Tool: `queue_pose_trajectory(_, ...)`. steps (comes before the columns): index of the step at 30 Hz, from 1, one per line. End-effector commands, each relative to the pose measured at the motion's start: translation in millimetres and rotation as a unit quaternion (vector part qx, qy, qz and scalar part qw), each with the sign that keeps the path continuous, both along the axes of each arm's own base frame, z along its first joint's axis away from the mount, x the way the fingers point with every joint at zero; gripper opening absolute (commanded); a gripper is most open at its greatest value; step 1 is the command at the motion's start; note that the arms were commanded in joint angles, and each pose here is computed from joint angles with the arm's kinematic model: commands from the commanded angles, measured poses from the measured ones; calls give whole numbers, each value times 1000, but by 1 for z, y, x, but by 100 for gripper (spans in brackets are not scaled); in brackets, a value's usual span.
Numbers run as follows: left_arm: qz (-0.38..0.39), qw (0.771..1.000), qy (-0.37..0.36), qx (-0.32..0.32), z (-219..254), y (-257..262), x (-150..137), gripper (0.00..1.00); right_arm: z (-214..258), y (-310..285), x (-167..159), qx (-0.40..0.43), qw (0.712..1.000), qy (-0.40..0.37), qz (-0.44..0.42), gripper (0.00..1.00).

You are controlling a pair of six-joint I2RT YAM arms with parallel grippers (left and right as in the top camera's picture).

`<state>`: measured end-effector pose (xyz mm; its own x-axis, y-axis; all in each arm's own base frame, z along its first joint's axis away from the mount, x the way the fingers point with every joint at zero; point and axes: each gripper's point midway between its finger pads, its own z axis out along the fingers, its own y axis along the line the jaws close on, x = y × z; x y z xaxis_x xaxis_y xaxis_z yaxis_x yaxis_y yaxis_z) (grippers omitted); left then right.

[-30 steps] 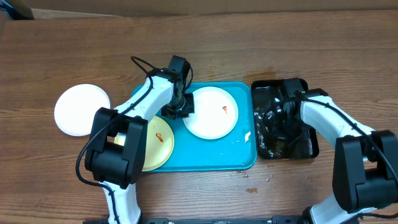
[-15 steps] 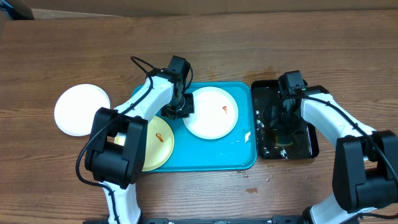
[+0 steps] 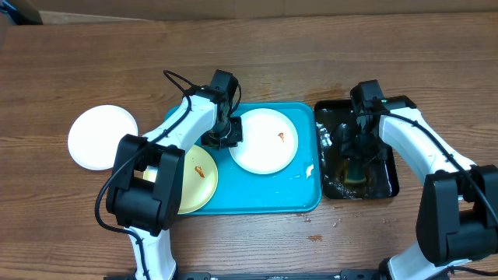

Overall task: Clean dirty plates on tray and stack at the side
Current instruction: 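Grasp the green sponge in the black tray with the right gripper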

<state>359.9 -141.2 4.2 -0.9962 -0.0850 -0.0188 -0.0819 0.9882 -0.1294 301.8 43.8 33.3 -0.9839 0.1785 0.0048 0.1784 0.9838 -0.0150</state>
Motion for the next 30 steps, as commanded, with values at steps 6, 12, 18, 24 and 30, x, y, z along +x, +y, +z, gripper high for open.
queue_pose_trajectory(6, -2, 999, 20, 29, -16, 15, -10, 22, -27, -2, -20, 2, 1000, 14, -4, 52)
queue_pose_trajectory(12, -2, 999, 20, 29, -16, 15, -10, 22, -32, 0, -21, 8, 1000, 11, -3, 4)
queue_pose_trajectory(18, -3, 999, 20, 29, -16, 15, -10, 21, 7, 4, -6, 14, 1000, 14, 9, 4)
queue_pose_trajectory(24, -10, 999, 20, 29, -16, 15, -10, 4, 38, 4, 0, 14, 1000, 7, 10, 4)
queue_pose_trajectory(30, -10, 999, 22, 33, -16, 16, -11, 4, 36, 5, 7, 15, 1000, -6, 10, 4)
